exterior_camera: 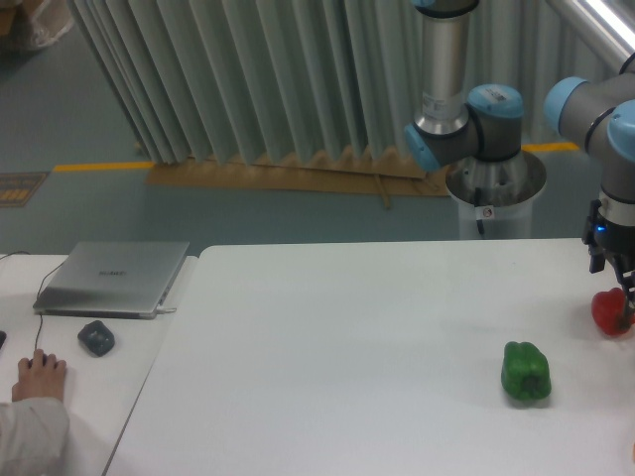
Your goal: Place the red peppers in a basket
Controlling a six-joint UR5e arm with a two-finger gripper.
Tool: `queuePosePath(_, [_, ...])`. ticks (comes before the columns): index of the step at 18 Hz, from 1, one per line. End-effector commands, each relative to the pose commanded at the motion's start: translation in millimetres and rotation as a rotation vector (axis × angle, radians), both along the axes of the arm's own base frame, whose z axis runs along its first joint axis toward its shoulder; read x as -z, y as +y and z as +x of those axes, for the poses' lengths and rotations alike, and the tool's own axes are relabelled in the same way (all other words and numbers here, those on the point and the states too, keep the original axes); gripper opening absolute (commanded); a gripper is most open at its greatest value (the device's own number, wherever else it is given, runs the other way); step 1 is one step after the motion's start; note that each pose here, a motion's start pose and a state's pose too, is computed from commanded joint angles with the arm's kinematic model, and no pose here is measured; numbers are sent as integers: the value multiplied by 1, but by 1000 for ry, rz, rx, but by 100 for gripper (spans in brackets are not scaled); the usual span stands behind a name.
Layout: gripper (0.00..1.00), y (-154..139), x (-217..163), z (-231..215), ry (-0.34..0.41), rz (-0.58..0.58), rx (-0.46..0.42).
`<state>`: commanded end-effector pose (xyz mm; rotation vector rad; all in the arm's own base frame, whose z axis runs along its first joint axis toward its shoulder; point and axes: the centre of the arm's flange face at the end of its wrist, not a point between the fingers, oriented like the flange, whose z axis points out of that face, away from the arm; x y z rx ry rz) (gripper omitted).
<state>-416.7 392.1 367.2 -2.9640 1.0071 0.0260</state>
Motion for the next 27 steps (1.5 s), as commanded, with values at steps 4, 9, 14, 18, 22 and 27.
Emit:
queuePosePath(4, [100,-1,-4,-3,3,-2,-2])
queuePosePath(9, [100,-3,5,1,12,-34,4])
queuePosePath(14, [100,-1,5,1,14,-33,-1])
queuePosePath(18, [100,-1,3,1,14,-26,-45])
queuePosePath(22, [100,1,-1,0,20,-18,-73])
queuePosePath(27, [100,8,1,4,27,-15,-77])
